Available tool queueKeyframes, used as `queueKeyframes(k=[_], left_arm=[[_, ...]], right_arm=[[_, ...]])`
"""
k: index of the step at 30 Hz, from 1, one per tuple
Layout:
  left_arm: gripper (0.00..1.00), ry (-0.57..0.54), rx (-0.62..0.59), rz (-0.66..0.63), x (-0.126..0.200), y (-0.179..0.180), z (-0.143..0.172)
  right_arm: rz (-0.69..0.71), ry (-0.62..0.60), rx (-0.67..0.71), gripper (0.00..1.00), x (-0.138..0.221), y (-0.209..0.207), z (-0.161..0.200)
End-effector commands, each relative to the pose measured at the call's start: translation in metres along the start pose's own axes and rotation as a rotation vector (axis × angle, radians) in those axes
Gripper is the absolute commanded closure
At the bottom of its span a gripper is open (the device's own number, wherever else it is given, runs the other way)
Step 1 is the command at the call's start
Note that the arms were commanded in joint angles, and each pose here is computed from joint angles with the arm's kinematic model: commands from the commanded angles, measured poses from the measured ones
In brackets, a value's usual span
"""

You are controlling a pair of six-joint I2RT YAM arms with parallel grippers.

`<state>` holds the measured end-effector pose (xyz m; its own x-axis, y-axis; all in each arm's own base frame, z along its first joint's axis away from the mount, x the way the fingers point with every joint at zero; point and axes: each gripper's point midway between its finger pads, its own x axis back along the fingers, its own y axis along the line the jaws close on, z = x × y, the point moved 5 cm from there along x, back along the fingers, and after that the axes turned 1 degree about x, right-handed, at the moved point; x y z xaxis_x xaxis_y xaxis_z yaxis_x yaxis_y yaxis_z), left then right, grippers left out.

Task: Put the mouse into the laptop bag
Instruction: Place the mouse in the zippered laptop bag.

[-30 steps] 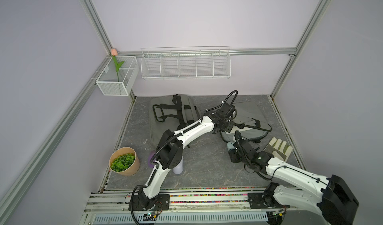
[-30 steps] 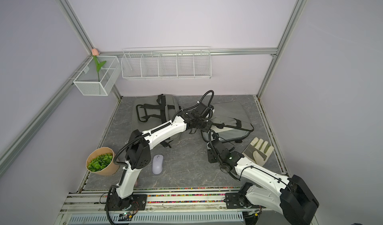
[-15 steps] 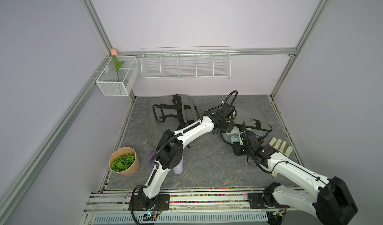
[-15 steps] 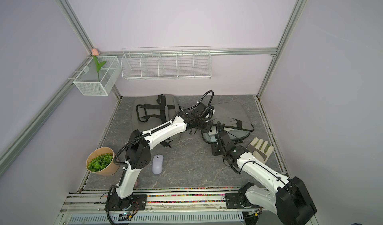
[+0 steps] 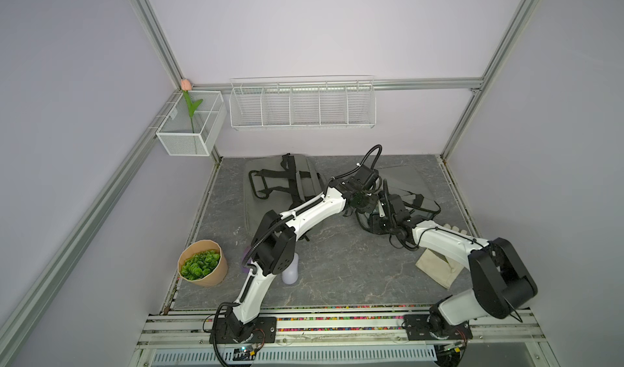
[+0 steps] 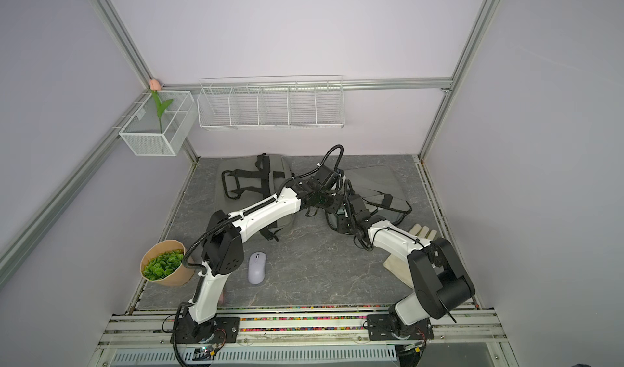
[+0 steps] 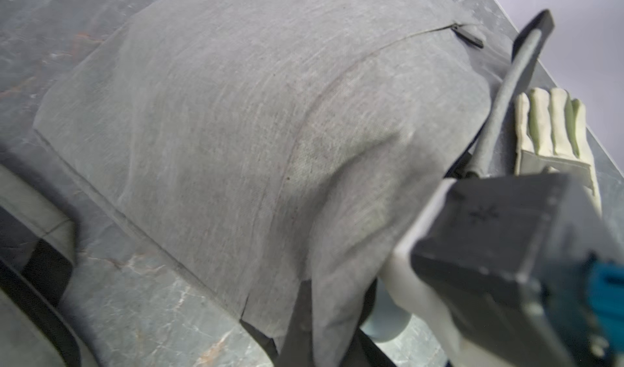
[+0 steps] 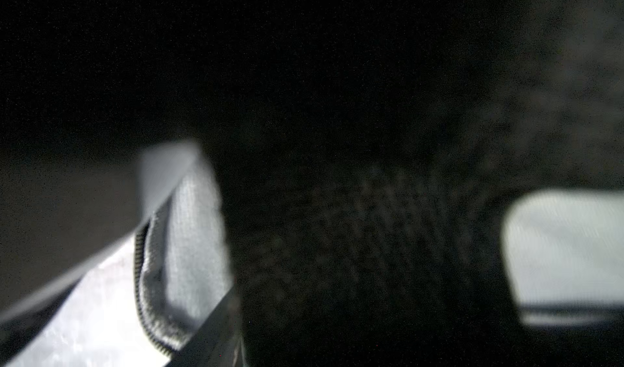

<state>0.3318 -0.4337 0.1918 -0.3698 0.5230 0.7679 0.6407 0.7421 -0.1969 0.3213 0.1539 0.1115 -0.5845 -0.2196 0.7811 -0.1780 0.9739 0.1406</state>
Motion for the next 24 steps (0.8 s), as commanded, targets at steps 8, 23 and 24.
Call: queueKeyframes(k=[8, 23, 24], left_arm=[[1.0, -0.008, -0.01, 0.101, 0.021, -0.026, -0.001], [1.0, 0.006, -0.014, 0.107, 0.016, -0.026, 0.003], [1.0, 0.008, -0.013, 0.108, 0.016, -0.026, 0.004]], right_arm=[[0.006, -0.068, -0.021, 0.29, -0.04, -0.001, -0.018], [-0.004, -0.162, -0.064, 0.1, 0.013, -0.012, -0.007], [-0.01, -0.171, -0.067, 0.09, 0.018, -0.013, -0.005]])
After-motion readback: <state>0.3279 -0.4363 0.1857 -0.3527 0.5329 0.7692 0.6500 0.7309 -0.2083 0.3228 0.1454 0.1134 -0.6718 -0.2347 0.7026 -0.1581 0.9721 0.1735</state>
